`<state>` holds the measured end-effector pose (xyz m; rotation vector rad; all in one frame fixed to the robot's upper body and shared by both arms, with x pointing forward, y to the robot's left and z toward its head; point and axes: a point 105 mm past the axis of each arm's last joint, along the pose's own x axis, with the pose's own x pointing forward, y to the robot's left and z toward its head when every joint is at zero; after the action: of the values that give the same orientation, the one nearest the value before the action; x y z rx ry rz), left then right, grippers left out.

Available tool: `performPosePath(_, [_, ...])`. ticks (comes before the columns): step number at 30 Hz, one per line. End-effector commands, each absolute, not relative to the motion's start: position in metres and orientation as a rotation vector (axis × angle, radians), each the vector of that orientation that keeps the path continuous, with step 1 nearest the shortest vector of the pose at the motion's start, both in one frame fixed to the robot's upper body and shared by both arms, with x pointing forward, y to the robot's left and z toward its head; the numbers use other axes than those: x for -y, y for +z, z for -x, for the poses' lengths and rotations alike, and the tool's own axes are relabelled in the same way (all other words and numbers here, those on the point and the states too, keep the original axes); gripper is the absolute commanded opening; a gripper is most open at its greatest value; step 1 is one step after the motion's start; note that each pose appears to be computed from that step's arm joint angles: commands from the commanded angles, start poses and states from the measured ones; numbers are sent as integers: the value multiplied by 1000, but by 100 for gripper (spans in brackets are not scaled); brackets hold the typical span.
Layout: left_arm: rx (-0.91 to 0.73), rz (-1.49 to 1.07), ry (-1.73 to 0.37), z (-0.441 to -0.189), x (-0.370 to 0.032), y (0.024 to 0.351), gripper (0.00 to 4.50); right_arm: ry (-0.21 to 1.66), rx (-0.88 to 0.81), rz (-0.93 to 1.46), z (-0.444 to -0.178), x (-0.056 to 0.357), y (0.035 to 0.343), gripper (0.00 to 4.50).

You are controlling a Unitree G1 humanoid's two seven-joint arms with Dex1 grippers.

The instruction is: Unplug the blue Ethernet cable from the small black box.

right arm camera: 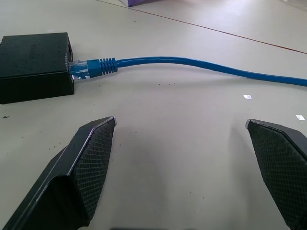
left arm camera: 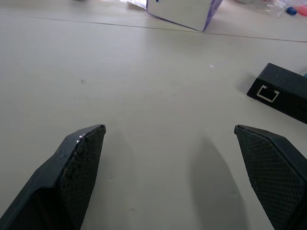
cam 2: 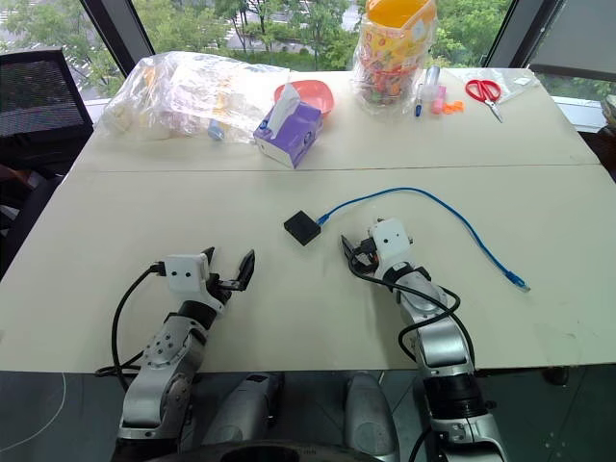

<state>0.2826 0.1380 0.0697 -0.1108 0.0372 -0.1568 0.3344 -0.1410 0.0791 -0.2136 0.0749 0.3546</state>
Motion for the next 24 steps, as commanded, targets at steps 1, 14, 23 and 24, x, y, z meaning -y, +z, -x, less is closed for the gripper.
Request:
performPosePath(1, [-31, 111, -168, -282, -136, 72, 449, 339, -83, 215, -332, 145, 77, 450])
performPosePath(14, [-24, 126, -203, -280, -138, 77, 449, 338, -77, 211, -333, 149, 85, 450])
performPosePath(23, [-145, 131, -523, -252, -135, 81, 449, 590, -37, 324, -323, 133, 99, 450])
performPosePath(24, [-162, 136, -570, -249, -136, 85, 449, 634, -42, 333, -321, 131, 102, 450])
